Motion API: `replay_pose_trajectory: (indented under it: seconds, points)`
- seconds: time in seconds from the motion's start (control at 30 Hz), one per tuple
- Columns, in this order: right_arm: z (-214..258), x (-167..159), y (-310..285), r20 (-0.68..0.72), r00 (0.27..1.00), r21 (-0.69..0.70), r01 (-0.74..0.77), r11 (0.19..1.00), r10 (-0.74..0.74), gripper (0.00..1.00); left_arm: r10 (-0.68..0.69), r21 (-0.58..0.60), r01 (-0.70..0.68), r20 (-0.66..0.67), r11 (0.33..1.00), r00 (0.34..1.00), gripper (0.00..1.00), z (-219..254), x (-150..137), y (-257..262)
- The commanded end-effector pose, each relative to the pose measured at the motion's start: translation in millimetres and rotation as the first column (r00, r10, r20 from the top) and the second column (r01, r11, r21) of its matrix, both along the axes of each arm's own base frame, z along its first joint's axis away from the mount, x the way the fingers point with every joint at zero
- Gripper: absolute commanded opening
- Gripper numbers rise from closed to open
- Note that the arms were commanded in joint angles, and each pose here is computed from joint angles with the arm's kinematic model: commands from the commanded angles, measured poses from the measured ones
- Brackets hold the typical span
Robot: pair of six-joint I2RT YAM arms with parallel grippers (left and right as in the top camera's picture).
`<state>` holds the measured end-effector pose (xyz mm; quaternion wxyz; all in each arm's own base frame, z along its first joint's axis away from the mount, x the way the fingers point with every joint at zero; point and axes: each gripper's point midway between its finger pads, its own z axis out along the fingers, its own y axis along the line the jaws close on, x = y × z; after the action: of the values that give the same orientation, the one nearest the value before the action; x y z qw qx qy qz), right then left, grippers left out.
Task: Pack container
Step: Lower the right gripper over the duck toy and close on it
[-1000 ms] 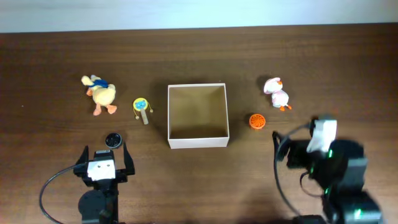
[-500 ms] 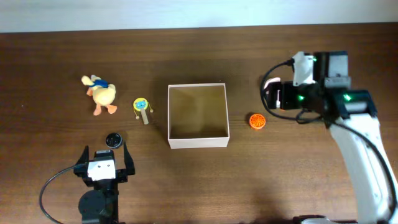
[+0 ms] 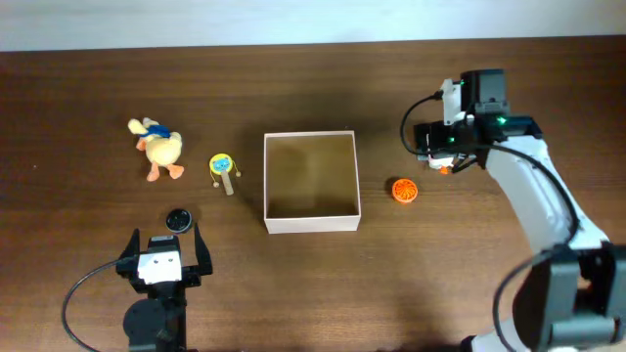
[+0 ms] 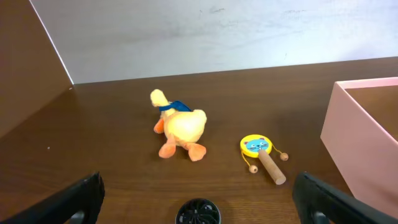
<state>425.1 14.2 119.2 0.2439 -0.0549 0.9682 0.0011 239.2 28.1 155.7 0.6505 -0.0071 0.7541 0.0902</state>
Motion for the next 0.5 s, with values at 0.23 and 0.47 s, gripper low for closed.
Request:
replay_pose_trajectory:
  seconds: [0.23,0.47]
  points:
    - [-21,10,-45,-0.024,0.988,-0.058,0.149,0.987,-0.151,0.91,-0.013,-0.006,0.013,0.003,1.000,1.000,0.99,-2,0,-3]
    - [-47,12,-50,-0.072,0.985,-0.035,0.157,0.987,-0.159,0.91,-0.013,-0.006,0.013,0.003,1.000,1.000,0.99,-2,0,-3]
